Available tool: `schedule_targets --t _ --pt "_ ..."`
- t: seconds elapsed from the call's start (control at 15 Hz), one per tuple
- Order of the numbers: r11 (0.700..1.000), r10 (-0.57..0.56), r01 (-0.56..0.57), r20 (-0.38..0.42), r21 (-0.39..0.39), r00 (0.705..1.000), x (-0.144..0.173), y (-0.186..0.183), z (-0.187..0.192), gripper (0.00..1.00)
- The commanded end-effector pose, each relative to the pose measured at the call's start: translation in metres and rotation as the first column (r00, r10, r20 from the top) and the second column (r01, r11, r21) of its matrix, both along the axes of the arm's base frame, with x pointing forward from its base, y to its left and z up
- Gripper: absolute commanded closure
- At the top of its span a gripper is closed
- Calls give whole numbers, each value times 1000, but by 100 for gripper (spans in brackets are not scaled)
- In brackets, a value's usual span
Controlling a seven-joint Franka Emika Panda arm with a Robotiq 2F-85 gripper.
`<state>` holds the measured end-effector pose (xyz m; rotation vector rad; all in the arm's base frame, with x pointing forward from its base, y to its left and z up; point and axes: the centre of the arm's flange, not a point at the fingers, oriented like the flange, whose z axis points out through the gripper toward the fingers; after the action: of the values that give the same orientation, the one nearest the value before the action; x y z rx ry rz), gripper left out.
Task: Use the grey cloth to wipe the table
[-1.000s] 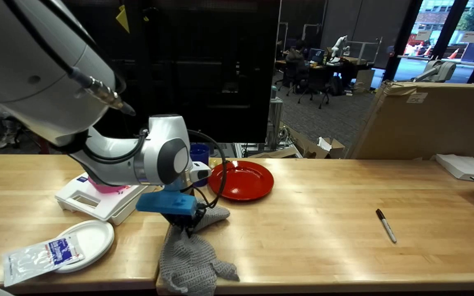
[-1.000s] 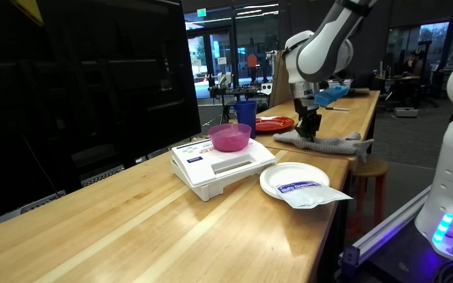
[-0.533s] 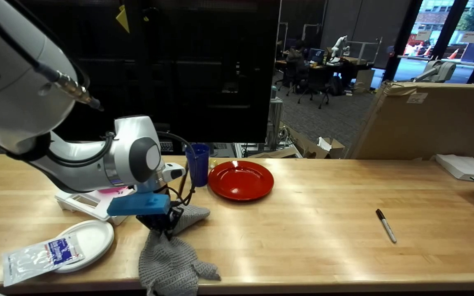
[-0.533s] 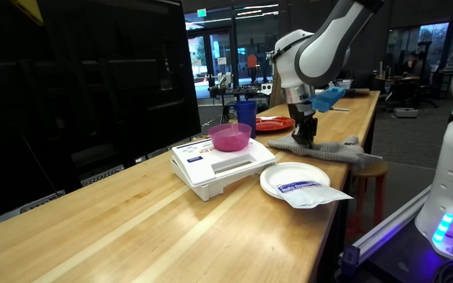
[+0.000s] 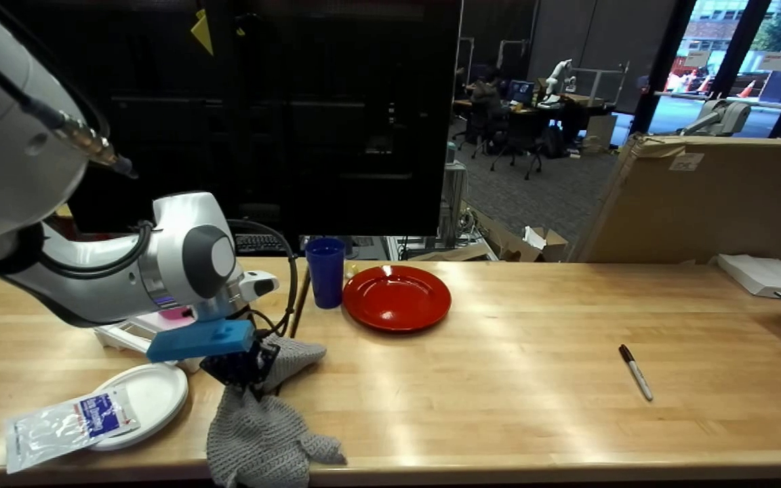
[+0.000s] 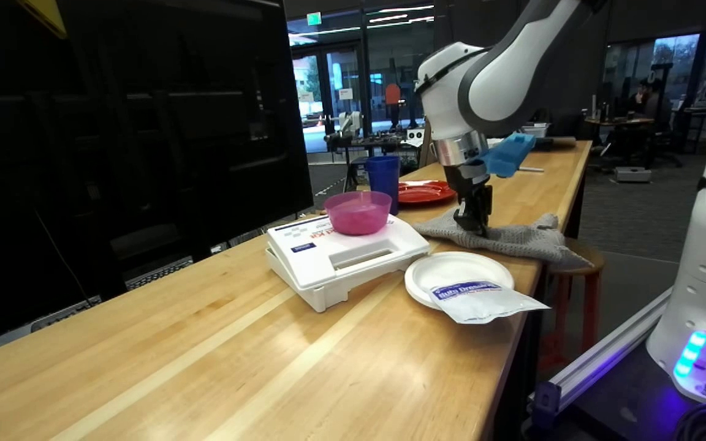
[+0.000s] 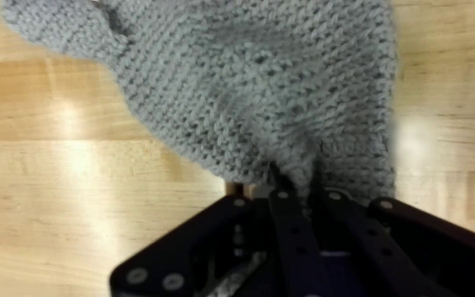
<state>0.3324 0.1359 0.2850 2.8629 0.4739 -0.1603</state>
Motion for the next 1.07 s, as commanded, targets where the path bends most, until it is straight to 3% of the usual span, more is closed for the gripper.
schedule_targets --t 0.0,0.53,0.73,1.0 --pt "1000 -17 16 -92 -8 996 -38 12 -60 98" --pt "998 -61 62 -64 4 996 -31 7 -55 98" --pt "987 -161 161 48 -3 986 -10 -21 -34 98" --pt "960 -276 282 176 -7 945 11 -61 -14 98"
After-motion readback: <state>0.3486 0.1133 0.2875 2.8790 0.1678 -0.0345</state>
